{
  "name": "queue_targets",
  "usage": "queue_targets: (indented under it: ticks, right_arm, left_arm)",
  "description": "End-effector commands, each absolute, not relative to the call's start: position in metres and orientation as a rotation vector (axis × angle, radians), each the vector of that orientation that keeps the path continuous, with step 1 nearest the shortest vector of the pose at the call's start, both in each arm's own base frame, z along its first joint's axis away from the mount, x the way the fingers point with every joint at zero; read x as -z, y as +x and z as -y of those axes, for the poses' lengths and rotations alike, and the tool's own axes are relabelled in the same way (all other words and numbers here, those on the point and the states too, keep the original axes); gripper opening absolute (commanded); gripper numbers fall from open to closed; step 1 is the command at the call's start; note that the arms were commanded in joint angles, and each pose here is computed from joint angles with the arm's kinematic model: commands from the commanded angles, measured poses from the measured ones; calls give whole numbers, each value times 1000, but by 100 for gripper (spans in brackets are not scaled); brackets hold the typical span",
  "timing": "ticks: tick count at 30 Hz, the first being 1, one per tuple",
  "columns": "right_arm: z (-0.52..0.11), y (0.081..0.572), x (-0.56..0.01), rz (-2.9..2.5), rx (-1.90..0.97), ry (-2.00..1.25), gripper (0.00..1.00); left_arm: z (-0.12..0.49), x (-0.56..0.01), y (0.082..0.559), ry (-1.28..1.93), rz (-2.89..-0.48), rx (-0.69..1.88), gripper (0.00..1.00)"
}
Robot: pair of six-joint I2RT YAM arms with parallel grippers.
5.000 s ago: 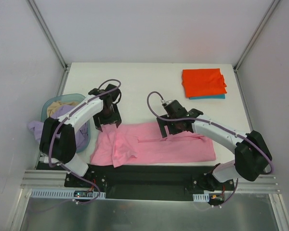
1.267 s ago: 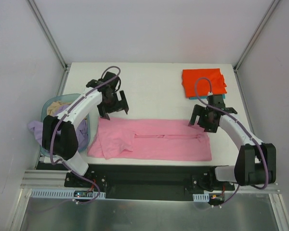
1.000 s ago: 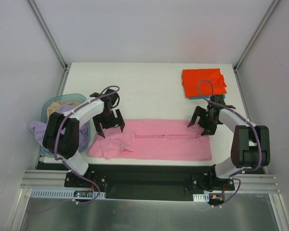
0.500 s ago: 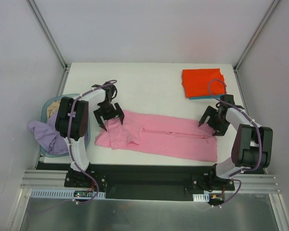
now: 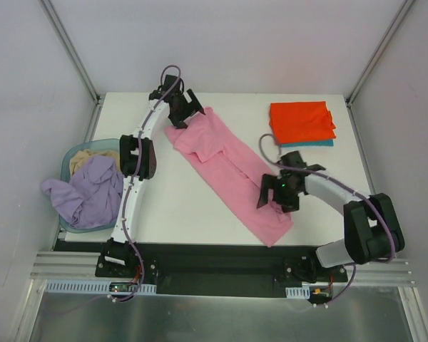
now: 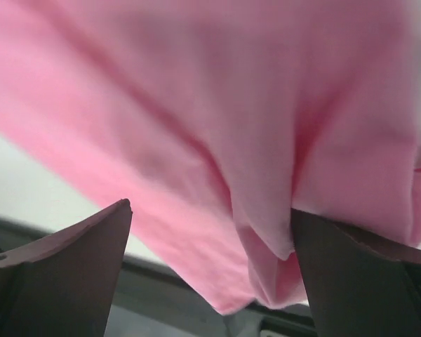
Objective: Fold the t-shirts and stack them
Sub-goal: Fold the tshirt
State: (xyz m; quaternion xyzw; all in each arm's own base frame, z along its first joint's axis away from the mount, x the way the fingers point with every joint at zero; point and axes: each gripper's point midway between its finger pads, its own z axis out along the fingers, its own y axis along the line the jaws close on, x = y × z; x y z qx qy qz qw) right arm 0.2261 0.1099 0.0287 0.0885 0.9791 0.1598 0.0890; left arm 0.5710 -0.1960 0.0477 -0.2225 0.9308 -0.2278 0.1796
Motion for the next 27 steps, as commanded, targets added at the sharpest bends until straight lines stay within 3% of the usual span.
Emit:
queue_targets:
  ticks: [1, 5, 10, 14, 20, 27]
  right_arm:
    - [-172, 121, -35, -3162, -585, -143, 97]
    - [-178, 117, -72, -3016, -536, -413, 97]
    - [-175, 126, -110, -2837, -561, -534, 97]
    - [-164, 134, -108, -2827, -446, -529, 97]
    - [-177, 149, -106, -2844, -445, -488, 99]
    - [-168, 121, -70, -3020, -291, -485, 77]
  left_arm:
    - [222, -40, 605, -688, -2501, 904, 99]
    - [220, -109, 623, -595, -2324, 943, 99]
    - [210, -146, 600, -494, -2311, 846, 99]
    - [199, -178, 570, -451, -2308, 802, 99]
    - [232, -156, 488, -382, -2486, 831, 99]
    - [263, -95, 425, -327, -2681, 751, 99]
